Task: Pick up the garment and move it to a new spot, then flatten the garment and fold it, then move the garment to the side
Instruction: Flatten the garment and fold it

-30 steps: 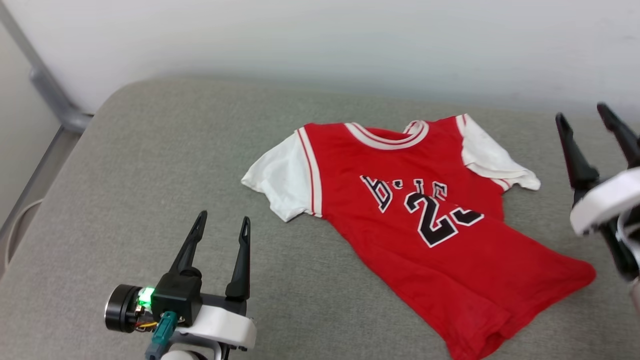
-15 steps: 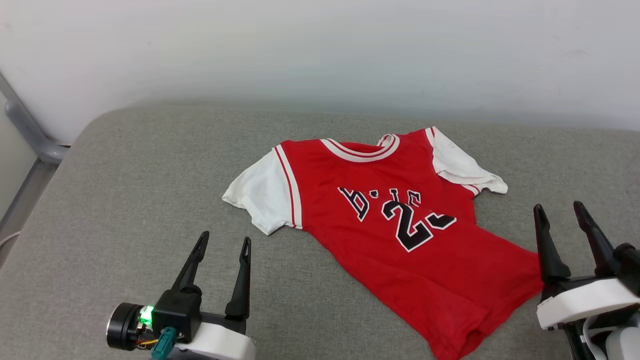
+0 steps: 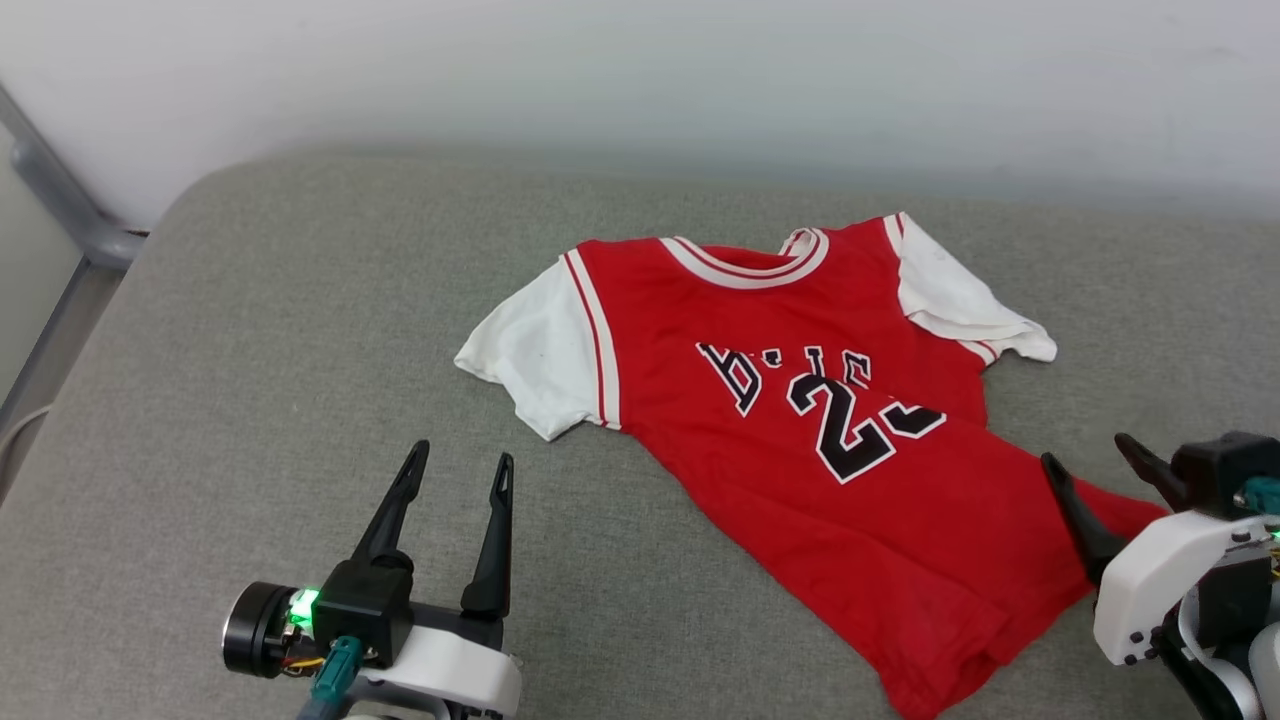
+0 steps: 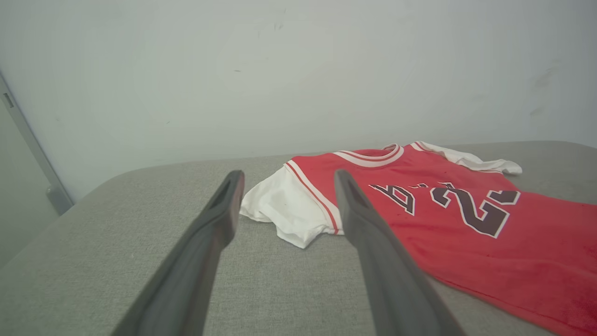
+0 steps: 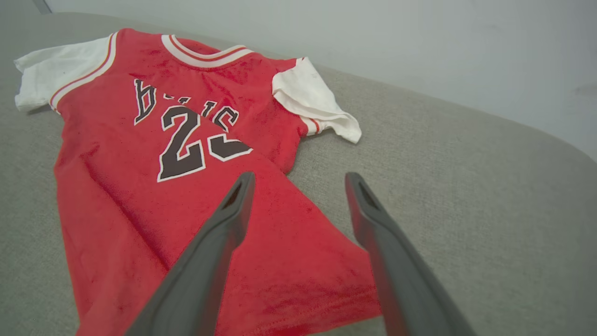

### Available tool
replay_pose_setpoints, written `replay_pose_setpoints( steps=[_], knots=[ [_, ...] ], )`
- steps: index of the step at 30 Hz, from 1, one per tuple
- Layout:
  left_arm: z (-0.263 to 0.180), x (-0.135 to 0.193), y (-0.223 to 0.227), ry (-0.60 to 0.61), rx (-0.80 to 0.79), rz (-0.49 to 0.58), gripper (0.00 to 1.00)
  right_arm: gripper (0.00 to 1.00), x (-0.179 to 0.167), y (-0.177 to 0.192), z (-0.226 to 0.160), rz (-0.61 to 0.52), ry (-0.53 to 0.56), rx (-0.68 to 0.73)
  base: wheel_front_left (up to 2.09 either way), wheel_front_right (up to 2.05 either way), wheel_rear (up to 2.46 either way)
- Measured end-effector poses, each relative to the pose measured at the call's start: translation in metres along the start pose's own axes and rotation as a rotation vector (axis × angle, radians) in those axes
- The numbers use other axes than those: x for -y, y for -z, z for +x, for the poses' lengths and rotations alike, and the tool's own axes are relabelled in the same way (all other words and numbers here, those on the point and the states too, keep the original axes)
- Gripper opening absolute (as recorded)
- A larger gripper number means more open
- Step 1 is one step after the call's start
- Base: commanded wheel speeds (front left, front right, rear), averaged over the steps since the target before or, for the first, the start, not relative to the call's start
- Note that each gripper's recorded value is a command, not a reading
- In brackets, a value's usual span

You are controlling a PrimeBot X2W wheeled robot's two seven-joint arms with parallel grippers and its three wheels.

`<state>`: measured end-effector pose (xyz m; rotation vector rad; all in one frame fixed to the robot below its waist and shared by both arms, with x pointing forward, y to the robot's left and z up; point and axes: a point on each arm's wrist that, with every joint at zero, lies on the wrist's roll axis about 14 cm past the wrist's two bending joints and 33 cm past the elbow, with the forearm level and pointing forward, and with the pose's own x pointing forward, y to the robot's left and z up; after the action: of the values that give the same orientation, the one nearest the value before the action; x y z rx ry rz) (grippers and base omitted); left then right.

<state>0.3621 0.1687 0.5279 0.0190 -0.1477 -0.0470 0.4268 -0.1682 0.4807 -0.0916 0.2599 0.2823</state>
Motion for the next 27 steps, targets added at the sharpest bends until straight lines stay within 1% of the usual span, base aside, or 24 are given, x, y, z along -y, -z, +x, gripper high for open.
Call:
replay_pose_setpoints(
  steps=[3, 5, 7, 9, 12, 15, 19, 20, 21, 22, 27],
  knots=[
    [0.004, -0.001, 0.005, -0.003, -0.014, 0.005, 1.0, 1.0, 0.001, 0.024, 0.011, -0.019, -0.031, -0.175, 0.0, 0.0, 0.0],
    [0.005, -0.002, 0.01, -0.006, -0.029, 0.006, 1.0, 1.0, 0.007, 0.04, 0.016, -0.055, -0.04, -0.285, 0.0, 0.0, 0.0],
    [0.007, -0.005, 0.012, -0.013, -0.034, 0.01, 1.0, 1.0, 0.011, 0.055, 0.019, -0.059, -0.045, -0.398, 0.0, 0.0, 0.0],
    [0.007, -0.007, 0.014, -0.022, -0.041, 0.012, 1.0, 1.0, 0.008, 0.066, 0.024, -0.034, -0.063, -0.476, 0.0, 0.0, 0.0],
    [0.008, -0.013, 0.017, -0.038, -0.053, 0.019, 1.0, 1.0, 0.014, 0.073, 0.031, -0.086, -0.071, -0.55, 0.0, 0.0, 0.0],
    [0.006, -0.017, 0.021, -0.053, -0.064, 0.022, 1.0, 1.0, 0.012, 0.088, 0.034, -0.096, -0.09, -0.621, 0.0, 0.0, 0.0],
    [0.006, -0.021, 0.022, -0.067, -0.07, 0.029, 1.0, 1.0, 0.012, 0.101, 0.037, -0.1, -0.101, -0.676, 0.0, 0.0, 0.0],
    [0.006, -0.022, 0.021, -0.07, -0.069, 0.03, 1.0, 0.81, 0.01, 0.106, 0.036, -0.094, -0.108, -0.692, 0.0, 0.0, 0.0],
    [0.006, -0.023, 0.022, -0.072, -0.07, 0.03, 1.0, 0.31, 0.009, 0.109, 0.035, -0.086, -0.113, -0.702, 0.0, 0.0, 0.0],
    [0.006, -0.023, 0.022, -0.074, -0.07, 0.031, 1.0, 0.0, 0.006, 0.109, 0.035, -0.068, -0.119, -0.704, 0.0, 0.0, 0.0],
    [0.004, -0.022, 0.019, -0.073, -0.062, 0.027, 1.0, 0.0, -0.016, 0.112, 0.022, 0.022, -0.177, -0.714, 0.0, 0.0, 0.0]
  ],
)
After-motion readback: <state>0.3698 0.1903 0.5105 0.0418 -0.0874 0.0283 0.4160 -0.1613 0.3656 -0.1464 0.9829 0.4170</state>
